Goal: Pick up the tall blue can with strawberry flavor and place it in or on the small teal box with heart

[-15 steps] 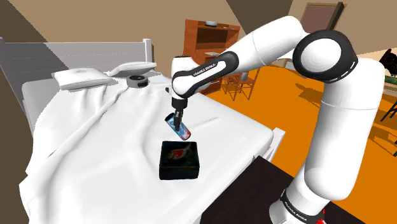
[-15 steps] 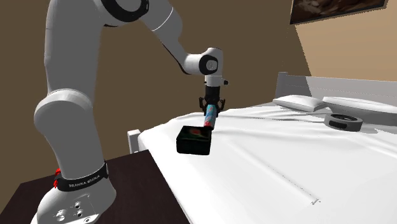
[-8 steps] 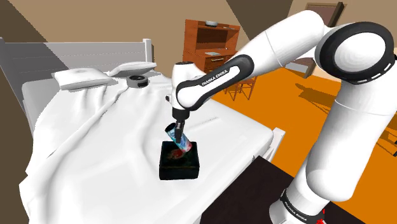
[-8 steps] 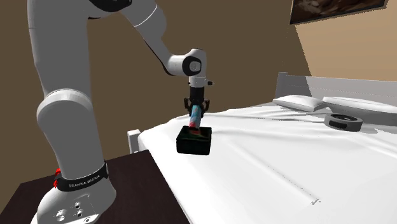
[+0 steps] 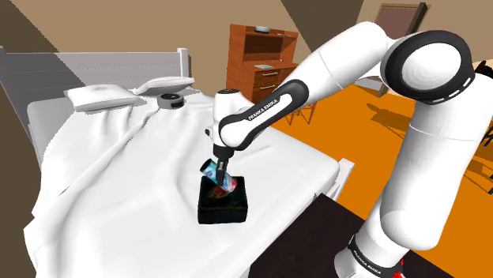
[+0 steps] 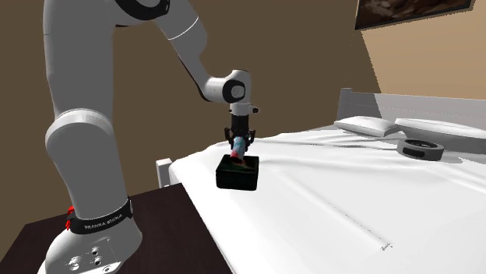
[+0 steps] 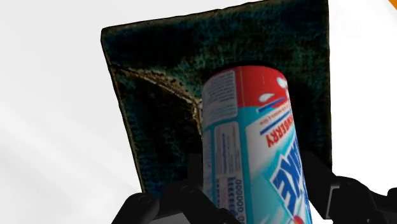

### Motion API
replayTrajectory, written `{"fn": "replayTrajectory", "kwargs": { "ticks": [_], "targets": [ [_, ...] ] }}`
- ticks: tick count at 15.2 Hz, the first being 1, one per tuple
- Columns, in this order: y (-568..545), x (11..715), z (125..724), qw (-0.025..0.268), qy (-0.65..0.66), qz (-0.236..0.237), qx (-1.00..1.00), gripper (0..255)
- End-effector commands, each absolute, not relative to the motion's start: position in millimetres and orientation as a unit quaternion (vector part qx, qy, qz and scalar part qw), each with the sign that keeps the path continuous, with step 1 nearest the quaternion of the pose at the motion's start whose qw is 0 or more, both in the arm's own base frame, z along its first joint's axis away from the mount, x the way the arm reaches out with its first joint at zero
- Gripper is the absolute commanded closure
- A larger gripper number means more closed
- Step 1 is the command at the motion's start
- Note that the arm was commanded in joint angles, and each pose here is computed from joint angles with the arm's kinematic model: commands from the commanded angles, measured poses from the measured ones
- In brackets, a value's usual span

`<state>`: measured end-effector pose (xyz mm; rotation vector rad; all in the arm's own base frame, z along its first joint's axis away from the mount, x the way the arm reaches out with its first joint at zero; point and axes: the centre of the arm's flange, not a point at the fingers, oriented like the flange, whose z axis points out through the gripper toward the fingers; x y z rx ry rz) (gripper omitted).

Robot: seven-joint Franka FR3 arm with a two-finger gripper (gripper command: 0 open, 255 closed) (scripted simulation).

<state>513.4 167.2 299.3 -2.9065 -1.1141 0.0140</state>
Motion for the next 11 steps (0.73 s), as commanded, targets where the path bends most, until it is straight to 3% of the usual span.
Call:
{"fn": "replayTrajectory", "kwargs": {
  "ticks": [1, 11],
  "targets": [
    [164.0, 513.7, 283.9, 0.014, -0.357, 0.01, -0.934, 255],
    [164.0, 513.7, 267.7, 0.014, -0.357, 0.01, -0.934, 255]
  ]
}}
